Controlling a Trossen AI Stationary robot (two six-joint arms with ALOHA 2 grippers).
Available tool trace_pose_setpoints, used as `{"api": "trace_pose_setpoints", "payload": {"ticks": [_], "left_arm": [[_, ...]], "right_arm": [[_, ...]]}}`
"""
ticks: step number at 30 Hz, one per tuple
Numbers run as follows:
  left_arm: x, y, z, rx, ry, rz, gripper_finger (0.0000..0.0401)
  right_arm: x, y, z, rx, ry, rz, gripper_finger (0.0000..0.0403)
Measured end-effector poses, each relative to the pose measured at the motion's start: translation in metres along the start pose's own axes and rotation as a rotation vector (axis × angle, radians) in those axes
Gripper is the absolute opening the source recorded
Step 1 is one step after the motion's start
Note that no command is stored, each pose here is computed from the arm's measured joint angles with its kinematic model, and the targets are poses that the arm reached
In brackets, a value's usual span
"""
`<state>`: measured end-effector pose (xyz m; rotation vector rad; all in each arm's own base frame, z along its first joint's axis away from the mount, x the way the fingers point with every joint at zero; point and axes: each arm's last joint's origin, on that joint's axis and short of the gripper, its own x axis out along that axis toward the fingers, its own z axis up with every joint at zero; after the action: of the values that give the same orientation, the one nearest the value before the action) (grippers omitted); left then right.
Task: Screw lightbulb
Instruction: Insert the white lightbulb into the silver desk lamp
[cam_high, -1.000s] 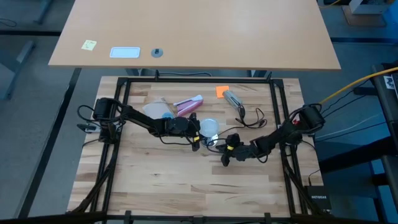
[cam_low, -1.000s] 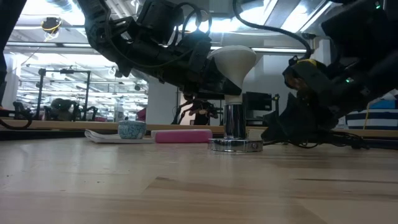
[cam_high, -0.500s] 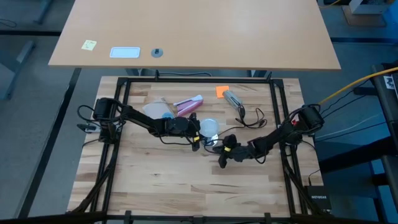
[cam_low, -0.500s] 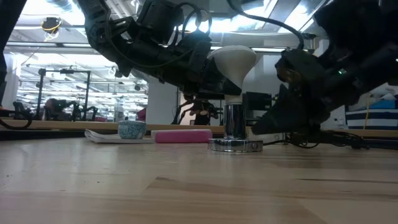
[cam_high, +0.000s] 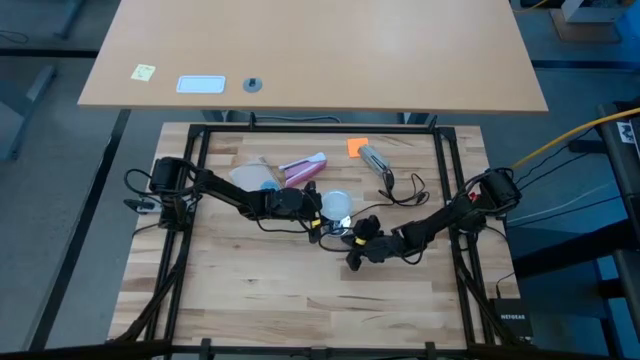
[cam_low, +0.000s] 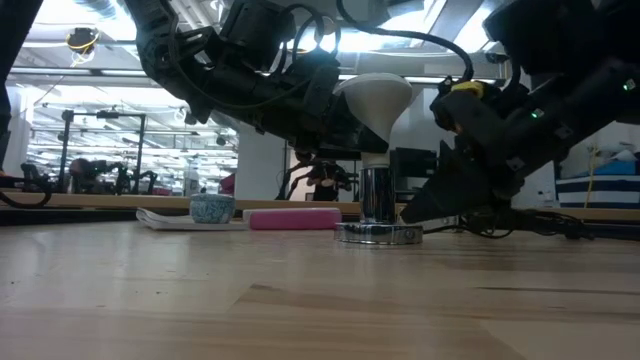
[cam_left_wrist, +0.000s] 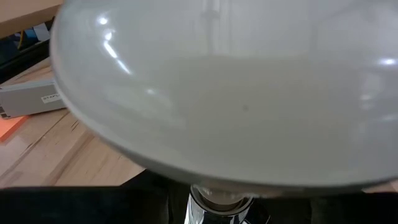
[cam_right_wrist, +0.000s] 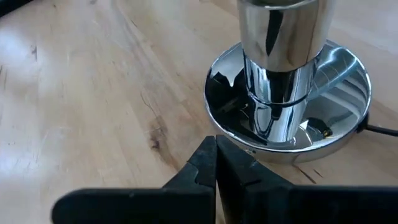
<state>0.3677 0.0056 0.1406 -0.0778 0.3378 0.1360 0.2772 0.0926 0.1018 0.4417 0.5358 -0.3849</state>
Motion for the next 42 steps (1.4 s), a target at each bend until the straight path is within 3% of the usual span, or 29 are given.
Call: {"api": "trace_pose_setpoints", "payload": {"ticks": [17, 42], "left_arm": [[0.000, 0.000, 0.000, 0.000, 0.000, 0.001, 0.0150], [0.000, 0.000, -0.001, 0.000, 0.006, 0.001, 0.0150]], "right_arm": [[-0.001, -0.012, -0.006, 0.040, 0.003, -0.154, 0.0005], [0.019, -0.050, 0.022, 0.010, -0.041, -0.332, 0.0005]]}}
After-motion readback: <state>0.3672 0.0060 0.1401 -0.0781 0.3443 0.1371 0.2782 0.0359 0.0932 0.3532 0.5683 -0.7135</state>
